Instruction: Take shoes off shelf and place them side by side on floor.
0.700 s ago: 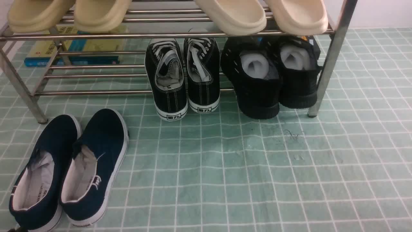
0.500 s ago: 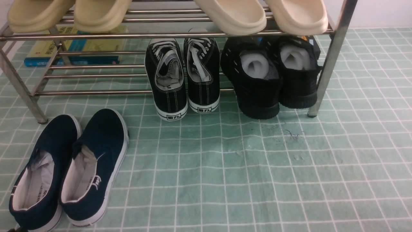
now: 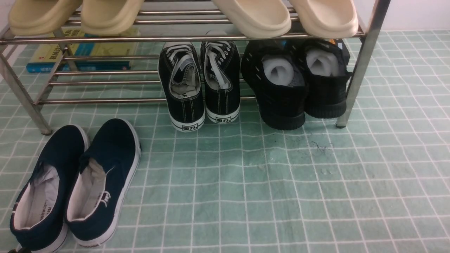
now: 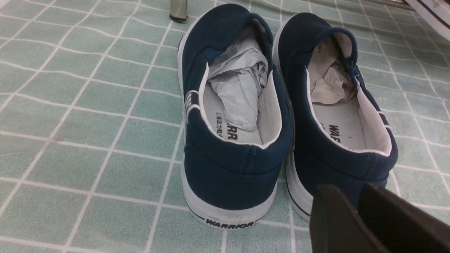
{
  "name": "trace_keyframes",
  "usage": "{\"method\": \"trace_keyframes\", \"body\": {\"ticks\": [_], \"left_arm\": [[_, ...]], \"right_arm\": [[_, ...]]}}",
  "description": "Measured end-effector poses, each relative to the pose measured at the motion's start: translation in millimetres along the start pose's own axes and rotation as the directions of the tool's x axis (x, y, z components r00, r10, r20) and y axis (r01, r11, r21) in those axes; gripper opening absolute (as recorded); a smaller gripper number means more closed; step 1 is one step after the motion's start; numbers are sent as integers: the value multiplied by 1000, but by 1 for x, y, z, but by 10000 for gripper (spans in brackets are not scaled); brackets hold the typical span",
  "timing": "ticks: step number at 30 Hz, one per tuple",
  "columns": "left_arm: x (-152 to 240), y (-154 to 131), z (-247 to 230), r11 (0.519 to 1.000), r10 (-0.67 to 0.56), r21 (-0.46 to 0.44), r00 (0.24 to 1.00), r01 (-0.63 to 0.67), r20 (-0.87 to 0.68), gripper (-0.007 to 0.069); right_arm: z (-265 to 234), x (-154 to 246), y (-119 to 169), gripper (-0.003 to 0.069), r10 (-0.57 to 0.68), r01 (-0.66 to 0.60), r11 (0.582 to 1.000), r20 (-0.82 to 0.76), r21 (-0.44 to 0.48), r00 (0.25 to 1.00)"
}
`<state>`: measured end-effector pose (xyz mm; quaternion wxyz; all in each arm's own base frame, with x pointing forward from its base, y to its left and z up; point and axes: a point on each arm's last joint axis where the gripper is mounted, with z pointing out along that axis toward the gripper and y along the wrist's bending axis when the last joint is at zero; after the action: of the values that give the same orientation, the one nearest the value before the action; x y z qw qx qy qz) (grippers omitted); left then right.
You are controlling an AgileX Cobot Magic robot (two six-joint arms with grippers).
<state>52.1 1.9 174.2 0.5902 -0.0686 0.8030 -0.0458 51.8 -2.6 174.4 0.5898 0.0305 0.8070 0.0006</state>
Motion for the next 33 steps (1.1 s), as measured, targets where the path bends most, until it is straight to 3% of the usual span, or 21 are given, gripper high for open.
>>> {"method": "trace_keyframes", "body": {"ticks": [22, 24, 27, 28, 30, 33], "left_arm": [[0, 0, 0, 1000, 5, -2, 1000, -5, 1, 161], [0, 0, 0, 1000, 5, -2, 1000, -5, 1, 162], [0, 0, 0, 1000, 6, -3, 1000, -6, 1, 162], [0, 0, 0, 1000, 6, -3, 1000, -6, 1, 164], [0, 0, 0, 1000, 6, -3, 1000, -6, 1, 167], [0, 0, 0, 1000, 6, -3, 1000, -6, 1, 170]], "right_arm": [[0, 0, -1, 240, -39, 39, 999, 0, 17, 999], [0, 0, -1, 240, -31, 31, 999, 0, 15, 1000], [0, -1, 1, 240, 83, -83, 996, 15, -15, 996], [1, -2, 5, 240, 260, -258, 964, 24, -61, 965], [1, -3, 8, 240, 431, -427, 898, 17, -105, 902], [0, -6, 12, 240, 657, -651, 742, -18, -162, 753]]}}
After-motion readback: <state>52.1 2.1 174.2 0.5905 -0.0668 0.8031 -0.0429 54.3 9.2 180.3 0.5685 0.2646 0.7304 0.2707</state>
